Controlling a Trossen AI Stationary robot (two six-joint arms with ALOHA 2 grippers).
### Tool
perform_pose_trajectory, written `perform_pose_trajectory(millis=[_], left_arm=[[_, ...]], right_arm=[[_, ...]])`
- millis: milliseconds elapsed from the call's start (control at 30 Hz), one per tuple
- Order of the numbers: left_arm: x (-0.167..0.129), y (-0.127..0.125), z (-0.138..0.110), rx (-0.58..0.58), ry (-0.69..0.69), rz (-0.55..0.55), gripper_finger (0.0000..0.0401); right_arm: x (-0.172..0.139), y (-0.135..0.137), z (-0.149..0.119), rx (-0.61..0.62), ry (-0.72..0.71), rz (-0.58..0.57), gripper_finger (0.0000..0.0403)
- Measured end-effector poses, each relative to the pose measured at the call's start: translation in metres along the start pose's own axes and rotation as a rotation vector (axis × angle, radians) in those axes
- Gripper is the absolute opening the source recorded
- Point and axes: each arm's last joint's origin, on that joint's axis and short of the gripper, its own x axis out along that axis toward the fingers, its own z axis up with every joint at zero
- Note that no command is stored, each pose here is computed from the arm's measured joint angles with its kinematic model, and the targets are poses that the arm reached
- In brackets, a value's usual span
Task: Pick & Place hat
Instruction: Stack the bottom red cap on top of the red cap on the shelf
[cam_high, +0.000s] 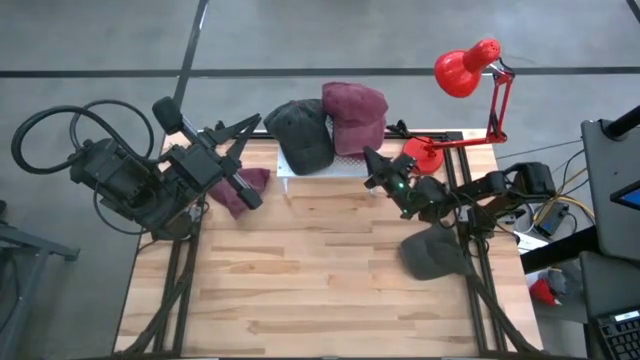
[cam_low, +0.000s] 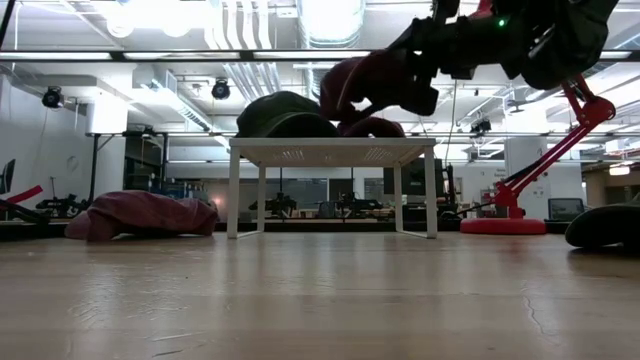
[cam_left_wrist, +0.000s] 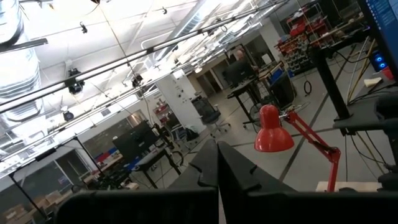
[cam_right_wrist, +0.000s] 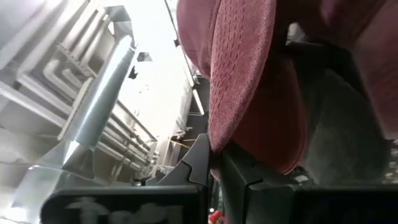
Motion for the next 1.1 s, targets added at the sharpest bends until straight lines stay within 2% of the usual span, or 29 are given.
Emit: perform_pose_trajectory(millis=[600, 833, 1100], left_arm=[[0.0, 0.0, 0.0, -0.029, 0.002, 0.001, 0.0], [0.0, 0.0, 0.0, -0.032, 0.003, 0.002, 0.0], [0.0, -0.002, -0.001, -0.026, 0.004, 0.0, 0.0]], right_arm=[[0.007, -0.004, 0.007, -0.037, -0.03, -0.011, 0.0016], [0.007, -0.004, 0.007, -0.054, -0.028, -0.018, 0.0067], [0.006, -0.013, 0.004, -0.062, 0.032, -0.082, 0.0138]])
